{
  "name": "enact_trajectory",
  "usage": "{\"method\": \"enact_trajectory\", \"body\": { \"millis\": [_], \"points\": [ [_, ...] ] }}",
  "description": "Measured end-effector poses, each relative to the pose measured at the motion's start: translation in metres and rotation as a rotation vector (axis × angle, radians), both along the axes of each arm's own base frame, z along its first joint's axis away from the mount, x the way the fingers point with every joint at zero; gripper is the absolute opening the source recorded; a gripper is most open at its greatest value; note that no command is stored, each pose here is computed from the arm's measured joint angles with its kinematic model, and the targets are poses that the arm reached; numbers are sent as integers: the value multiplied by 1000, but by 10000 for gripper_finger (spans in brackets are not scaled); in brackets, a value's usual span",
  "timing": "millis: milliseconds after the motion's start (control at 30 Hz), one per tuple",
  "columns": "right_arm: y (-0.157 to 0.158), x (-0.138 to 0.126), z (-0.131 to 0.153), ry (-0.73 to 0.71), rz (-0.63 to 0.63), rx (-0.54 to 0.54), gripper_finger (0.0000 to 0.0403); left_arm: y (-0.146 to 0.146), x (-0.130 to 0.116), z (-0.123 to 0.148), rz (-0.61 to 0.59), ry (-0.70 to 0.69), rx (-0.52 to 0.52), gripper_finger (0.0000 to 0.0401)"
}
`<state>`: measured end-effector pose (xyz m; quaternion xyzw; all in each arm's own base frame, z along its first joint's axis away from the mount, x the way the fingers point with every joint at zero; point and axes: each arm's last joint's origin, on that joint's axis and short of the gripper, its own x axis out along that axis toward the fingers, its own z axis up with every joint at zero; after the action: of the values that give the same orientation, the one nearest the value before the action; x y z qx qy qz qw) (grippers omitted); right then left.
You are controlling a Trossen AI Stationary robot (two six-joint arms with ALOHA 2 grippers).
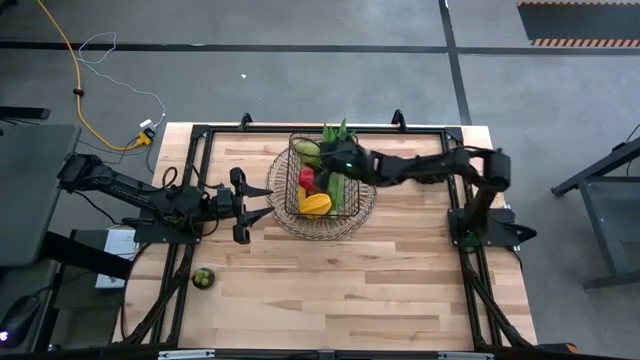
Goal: Build produce basket
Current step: Put the green pear into the black wire basket
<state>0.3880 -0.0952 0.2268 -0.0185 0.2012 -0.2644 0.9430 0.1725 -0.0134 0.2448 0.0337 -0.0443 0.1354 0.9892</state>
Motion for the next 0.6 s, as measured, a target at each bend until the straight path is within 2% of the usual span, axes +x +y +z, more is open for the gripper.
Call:
{"method": "enact_trajectory", "body": {
  "millis": [200,600],
  "points": [
    [-20,9,-14,67,-85,87,312,0,0,-1,-1,12,-7,188],
    [-26,8,-16,49,-86,121,318,0,0,-1,-2,10,-13,188]
  ]
}}
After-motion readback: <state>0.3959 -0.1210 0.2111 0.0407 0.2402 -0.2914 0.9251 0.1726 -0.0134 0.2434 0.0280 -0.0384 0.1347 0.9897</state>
